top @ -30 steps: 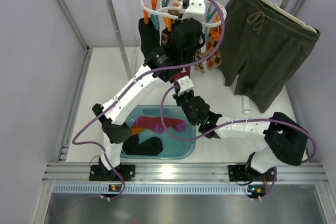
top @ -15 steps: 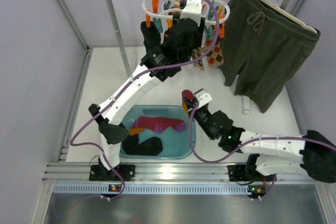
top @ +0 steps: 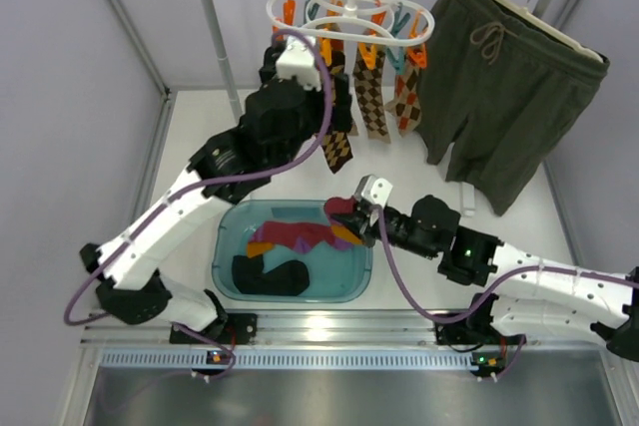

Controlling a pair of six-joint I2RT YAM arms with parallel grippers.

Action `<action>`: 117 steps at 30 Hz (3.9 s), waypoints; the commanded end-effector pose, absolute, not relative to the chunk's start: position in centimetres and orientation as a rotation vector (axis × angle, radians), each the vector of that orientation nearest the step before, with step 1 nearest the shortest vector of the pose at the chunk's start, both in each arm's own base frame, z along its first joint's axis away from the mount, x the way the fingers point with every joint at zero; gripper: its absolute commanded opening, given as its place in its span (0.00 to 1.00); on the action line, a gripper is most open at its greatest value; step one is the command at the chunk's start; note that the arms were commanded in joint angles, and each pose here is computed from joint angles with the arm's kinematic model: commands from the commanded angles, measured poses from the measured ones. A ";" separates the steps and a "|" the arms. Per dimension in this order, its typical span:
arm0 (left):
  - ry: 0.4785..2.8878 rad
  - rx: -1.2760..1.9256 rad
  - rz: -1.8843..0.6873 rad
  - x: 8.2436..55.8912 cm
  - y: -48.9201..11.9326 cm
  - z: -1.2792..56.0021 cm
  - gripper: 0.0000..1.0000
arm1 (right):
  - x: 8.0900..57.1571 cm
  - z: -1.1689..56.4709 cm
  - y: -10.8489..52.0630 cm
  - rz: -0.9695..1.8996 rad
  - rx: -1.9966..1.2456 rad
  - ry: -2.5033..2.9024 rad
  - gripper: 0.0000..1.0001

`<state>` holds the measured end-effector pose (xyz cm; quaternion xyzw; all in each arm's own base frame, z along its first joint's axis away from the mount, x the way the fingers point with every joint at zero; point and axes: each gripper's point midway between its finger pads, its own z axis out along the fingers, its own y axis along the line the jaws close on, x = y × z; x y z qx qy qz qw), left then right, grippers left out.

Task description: Remove the socks clipped to the hanger

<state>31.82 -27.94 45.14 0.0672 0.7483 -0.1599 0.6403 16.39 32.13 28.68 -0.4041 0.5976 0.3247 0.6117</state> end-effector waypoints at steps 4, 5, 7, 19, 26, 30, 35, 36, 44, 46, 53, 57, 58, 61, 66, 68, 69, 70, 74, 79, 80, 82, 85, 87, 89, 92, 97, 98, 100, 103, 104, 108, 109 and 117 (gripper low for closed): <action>1.692 -0.001 -0.363 28.1 -21.2 44.0 0.99 | 13.1 25.8 34.9 0.905 -1.138 1.435 0.01; 1.700 -0.009 -0.344 27.8 -20.4 43.4 0.99 | 13.1 24.8 35.5 0.913 -1.158 1.459 0.01; 1.705 -0.049 -0.289 27.1 -18.1 42.5 0.99 | 13.2 23.9 36.4 0.932 -1.157 1.495 0.04; 1.790 -0.052 -0.147 26.0 -15.0 38.3 0.99 | 14.9 21.7 37.2 0.847 -1.134 1.655 0.91; 1.855 0.024 -0.277 25.4 -17.5 36.4 0.99 | 21.3 27.2 29.4 0.489 -0.633 1.664 0.99; 1.863 0.022 -0.275 25.1 -17.3 35.7 0.99 | 24.3 29.2 27.6 0.487 -0.466 1.644 0.99; 1.873 0.006 -0.244 25.4 -17.1 34.9 0.99 | 29.8 30.7 26.5 0.572 -0.396 1.632 1.00; 1.876 0.012 -0.248 25.5 -17.3 34.9 0.98 | 30.3 30.8 26.4 0.553 -0.424 1.618 0.99; 1.842 0.162 -0.376 27.6 -22.5 31.2 0.99 | 31.8 33.1 26.8 0.582 -0.452 1.597 0.99; 1.779 0.095 -0.485 30.3 -22.7 31.6 0.99 | 30.5 34.3 26.7 0.631 -0.469 1.573 0.99; 1.623 0.213 -0.635 36.3 -25.2 27.4 0.99 | 24.0 37.0 26.6 0.841 -0.635 1.455 0.99; 1.621 0.281 -0.660 38.2 -27.5 26.4 0.98 | 21.5 38.0 25.4 0.871 -0.659 1.414 0.99; 1.612 0.282 -0.660 38.7 -27.9 26.7 0.98 | 20.9 38.3 24.9 0.875 -0.660 1.398 0.99; 1.600 0.267 -0.640 40.2 -28.4 26.1 0.97 | 20.0 38.8 24.2 0.878 -0.658 1.375 0.99; 1.582 0.274 -0.655 42.1 -30.1 26.1 0.60 | 20.3 38.9 23.7 0.860 -0.626 1.380 1.00; 1.576 0.261 -0.650 42.3 -30.3 26.4 0.26 | 20.8 39.7 23.4 0.849 -0.577 1.383 1.00; 1.576 0.240 -0.626 42.5 -30.0 26.3 0.16 | 21.0 40.1 23.3 0.848 -0.551 1.382 0.99; 1.567 0.222 -0.605 42.2 -30.2 26.5 0.09 | 21.2 41.0 23.2 0.849 -0.526 1.368 0.99; 1.549 0.161 -0.436 40.6 -30.8 26.8 0.00 | 22.8 43.7 22.9 0.842 -0.413 1.396 0.93; 1.537 0.160 -0.306 38.0 -33.2 27.1 0.00 | 24.5 47.5 23.0 0.785 -0.376 1.419 0.85; 1.535 0.158 -0.271 37.8 -33.3 27.1 0.00 | 25.3 46.9 22.4 0.713 -0.371 1.467 0.85; 1.532 0.188 -0.195 36.9 -34.4 27.0 0.00 | 26.6 48.0 22.5 0.649 -0.363 1.514 0.84; 1.516 0.178 -0.088 36.0 -34.7 28.0 0.00 | 28.2 47.6 22.6 0.525 -0.364 1.601 0.77; 1.512 0.177 -0.039 35.6 -35.4 28.4 0.00 | 29.2 47.3 22.1 0.396 -0.339 1.629 0.76; 1.510 0.222 0.017 35.4 -36.1 28.1 0.00 | 29.6 47.9 22.8 0.298 -0.343 1.630 0.76; 1.496 0.273 0.057 34.8 -37.5 28.4 0.00 | 29.9 48.5 24.1 0.175 -0.366 1.630 0.74; 1.481 0.334 0.071 33.7 -39.6 28.5 0.00 | 31.6 48.2 26.6 0.073 -0.397 1.645 0.72; 1.481 0.339 0.072 33.6 -39.8 28.4 0.00 | 32.1 48.1 26.6 0.037 -0.398 1.642 0.72; 1.474 0.356 0.069 33.2 -40.2 28.6 0.00 | 33.1 47.8 27.4 -0.004 -0.400 1.643 0.73; 1.470 0.362 0.069 33.1 -40.4 28.7 0.00 | 34.4 47.7 27.8 -0.081 -0.392 1.637 0.72; 1.470 0.363 0.070 33.1 -40.4 28.7 0.00 | 34.8 47.7 27.3 -0.141 -0.378 1.633 0.72; 1.468 0.362 0.057 32.9 -40.4 28.9 0.00 | 36.0 48.0 27.4 -0.205 -0.332 1.602 0.69; 1.467 0.357 0.046 32.8 -40.4 29.0 0.00 | 36.3 47.9 27.7 -0.209 -0.332 1.598 0.66; 1.461 0.384 0.017 32.1 -40.7 28.9 0.00 | 37.8 49.3 28.3 -0.238 -0.273 1.525 0.52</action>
